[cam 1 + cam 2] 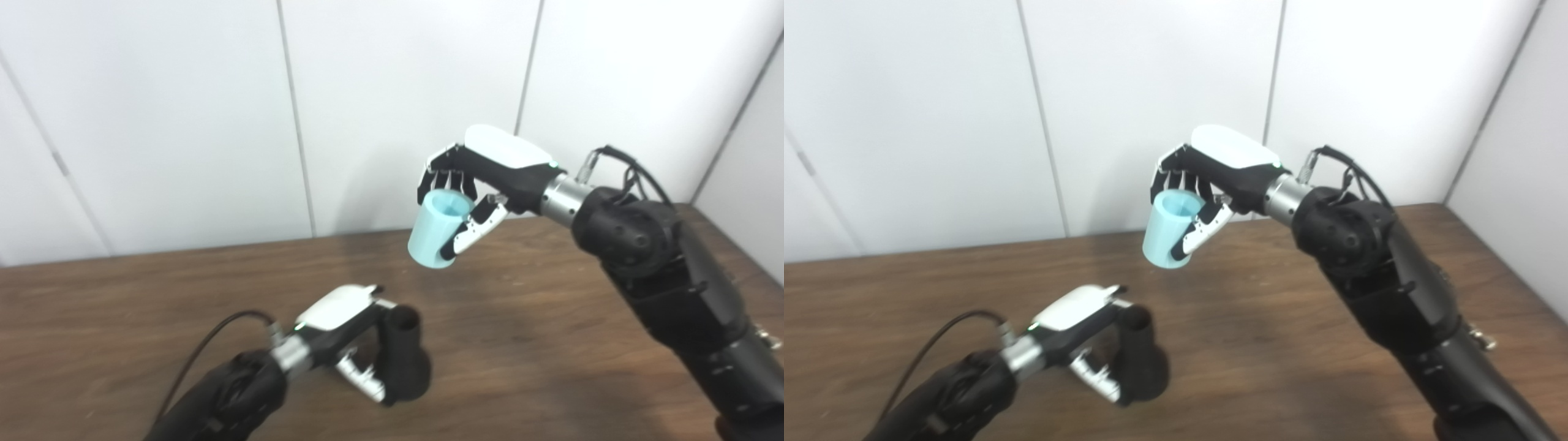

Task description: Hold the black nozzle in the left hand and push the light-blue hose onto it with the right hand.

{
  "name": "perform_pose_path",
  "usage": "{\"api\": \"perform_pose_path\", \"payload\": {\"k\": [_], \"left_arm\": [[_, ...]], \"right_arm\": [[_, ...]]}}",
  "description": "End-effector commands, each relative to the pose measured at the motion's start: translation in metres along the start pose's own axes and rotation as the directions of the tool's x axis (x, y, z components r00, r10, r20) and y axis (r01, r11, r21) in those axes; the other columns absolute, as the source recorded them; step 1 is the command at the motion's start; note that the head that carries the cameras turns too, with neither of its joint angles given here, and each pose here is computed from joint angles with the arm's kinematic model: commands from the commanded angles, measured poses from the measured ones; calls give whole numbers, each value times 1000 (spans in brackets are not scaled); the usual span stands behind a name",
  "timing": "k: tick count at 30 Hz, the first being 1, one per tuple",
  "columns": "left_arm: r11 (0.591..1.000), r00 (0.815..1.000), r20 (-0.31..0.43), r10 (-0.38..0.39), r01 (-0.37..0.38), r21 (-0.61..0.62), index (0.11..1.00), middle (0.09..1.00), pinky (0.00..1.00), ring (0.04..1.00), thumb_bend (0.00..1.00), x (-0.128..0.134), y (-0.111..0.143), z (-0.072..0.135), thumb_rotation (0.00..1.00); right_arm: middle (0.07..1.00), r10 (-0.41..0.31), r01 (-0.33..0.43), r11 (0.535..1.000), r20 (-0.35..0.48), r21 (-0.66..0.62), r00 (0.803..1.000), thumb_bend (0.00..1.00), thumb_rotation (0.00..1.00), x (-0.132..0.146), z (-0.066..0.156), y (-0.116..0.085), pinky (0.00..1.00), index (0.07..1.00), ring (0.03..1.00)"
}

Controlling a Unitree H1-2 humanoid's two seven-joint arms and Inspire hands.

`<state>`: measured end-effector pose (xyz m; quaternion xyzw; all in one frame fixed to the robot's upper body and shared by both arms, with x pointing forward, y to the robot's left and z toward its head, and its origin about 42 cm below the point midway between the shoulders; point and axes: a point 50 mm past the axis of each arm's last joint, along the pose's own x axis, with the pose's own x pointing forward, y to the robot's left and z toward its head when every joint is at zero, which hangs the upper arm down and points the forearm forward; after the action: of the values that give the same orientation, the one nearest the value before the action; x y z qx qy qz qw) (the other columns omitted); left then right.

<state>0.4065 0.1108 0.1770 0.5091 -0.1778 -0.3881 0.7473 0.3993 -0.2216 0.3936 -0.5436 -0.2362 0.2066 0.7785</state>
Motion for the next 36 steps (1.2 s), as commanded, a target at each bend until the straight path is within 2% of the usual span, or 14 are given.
{"api": "perform_pose_path", "payload": {"k": [1, 10, 16, 27, 36], "left_arm": [[965, 953, -153, -262, 264, -9, 489, 466, 1000, 595, 527, -13, -60, -19, 0], [965, 949, -176, -264, 261, -40, 486, 477, 1000, 596, 527, -5, -52, -12, 0], [968, 952, -172, -251, 250, -32, 470, 504, 1000, 590, 525, -6, -47, -12, 0], [969, 955, -166, -246, 246, -24, 467, 510, 1000, 593, 524, -9, -48, -10, 0], [968, 954, -165, -251, 250, -31, 472, 503, 1000, 596, 525, -10, -47, -9, 0]], "right_arm": [[478, -71, 75, 996, 97, -44, 993, 517, 0, -1, 20, -32, 319, 517, 403], [489, -46, 48, 999, 182, -3, 982, 516, 0, -4, 37, -32, 319, 515, 400], [491, -9, 6, 1000, 235, 13, 972, 517, 0, -4, 47, -28, 341, 510, 412], [499, 70, -70, 998, 212, -5, 975, 516, 0, -5, 45, -26, 319, 511, 404], [497, 104, -95, 994, 199, -53, 974, 518, 0, -1, 45, -31, 327, 499, 407]]}}
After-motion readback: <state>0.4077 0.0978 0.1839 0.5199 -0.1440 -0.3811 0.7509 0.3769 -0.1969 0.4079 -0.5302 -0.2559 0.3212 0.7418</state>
